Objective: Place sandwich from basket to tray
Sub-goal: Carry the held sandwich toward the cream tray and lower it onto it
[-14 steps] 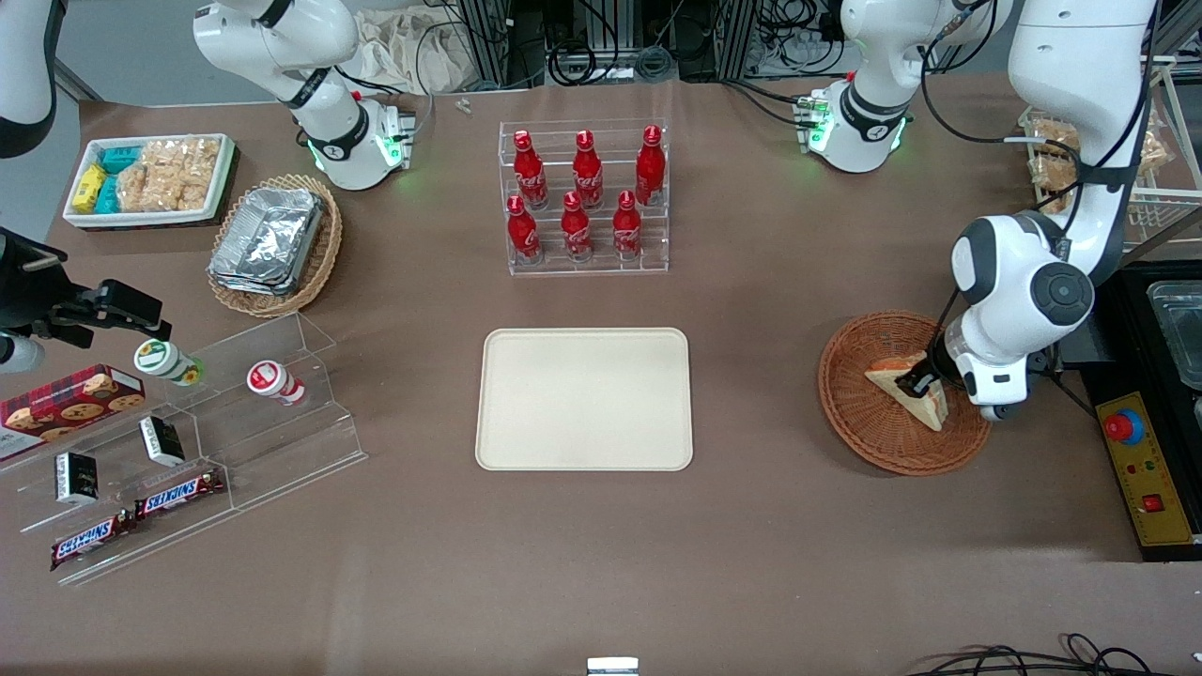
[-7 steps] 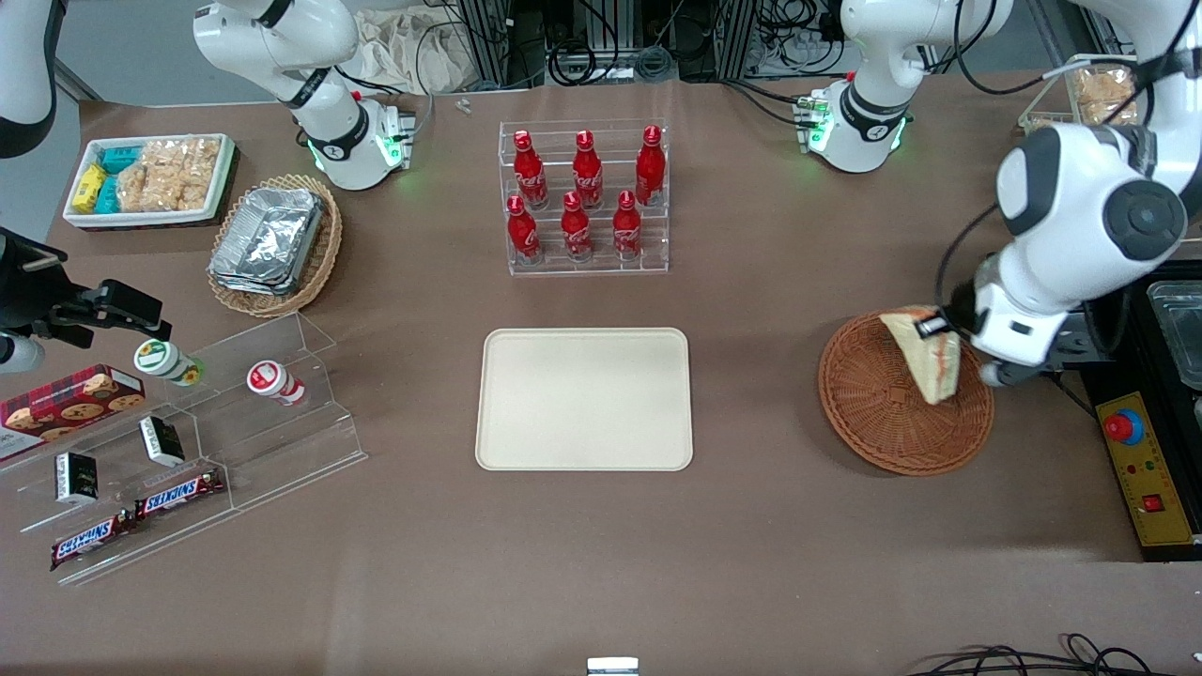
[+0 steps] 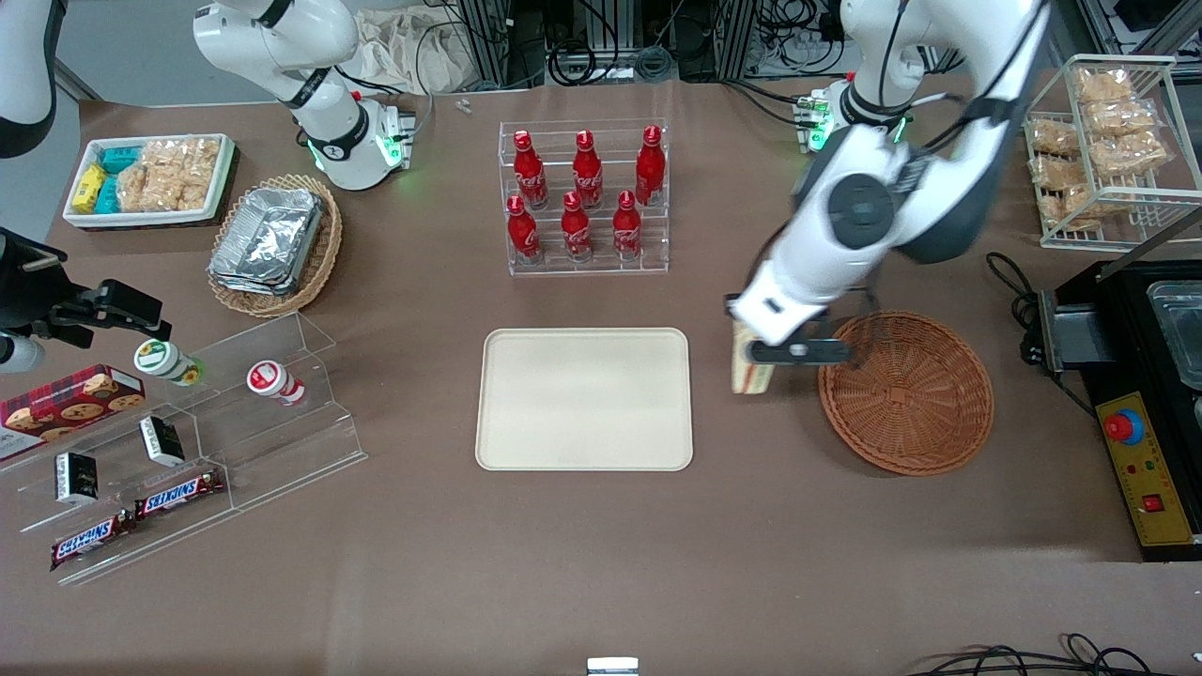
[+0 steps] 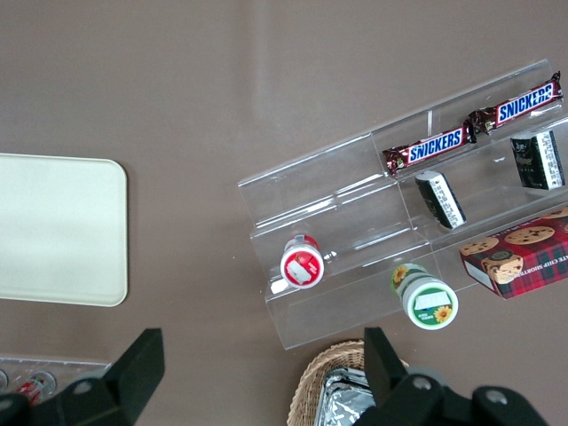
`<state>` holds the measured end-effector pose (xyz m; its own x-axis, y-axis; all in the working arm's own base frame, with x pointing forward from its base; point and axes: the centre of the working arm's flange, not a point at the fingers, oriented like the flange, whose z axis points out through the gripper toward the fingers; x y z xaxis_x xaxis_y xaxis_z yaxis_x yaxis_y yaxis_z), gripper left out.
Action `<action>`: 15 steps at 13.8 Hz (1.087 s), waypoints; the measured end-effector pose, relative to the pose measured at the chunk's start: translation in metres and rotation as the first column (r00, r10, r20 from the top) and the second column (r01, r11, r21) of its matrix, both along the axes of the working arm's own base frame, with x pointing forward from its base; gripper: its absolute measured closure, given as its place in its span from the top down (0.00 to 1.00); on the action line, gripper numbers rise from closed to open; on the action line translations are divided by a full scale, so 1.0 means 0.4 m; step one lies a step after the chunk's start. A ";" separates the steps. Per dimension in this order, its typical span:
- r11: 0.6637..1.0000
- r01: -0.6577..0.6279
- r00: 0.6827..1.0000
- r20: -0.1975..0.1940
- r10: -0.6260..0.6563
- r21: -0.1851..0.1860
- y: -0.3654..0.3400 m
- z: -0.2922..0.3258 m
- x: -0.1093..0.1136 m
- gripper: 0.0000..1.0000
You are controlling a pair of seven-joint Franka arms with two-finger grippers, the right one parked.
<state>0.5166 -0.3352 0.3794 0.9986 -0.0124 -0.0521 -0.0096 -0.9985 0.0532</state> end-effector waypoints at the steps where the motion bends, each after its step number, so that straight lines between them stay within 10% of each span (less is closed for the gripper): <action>1: 1.000 -0.004 1.000 0.013 0.004 0.003 -0.051 -0.050 -0.011 0.19; 8: 1.000 -0.002 0.997 0.083 0.002 0.002 -0.185 -0.302 0.008 0.18; 15: 0.990 -0.139 0.979 0.147 0.138 -0.001 -0.203 -0.245 0.067 0.83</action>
<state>0.5435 -0.4165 0.2812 0.9874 0.1263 0.0954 0.1217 -0.9912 0.0522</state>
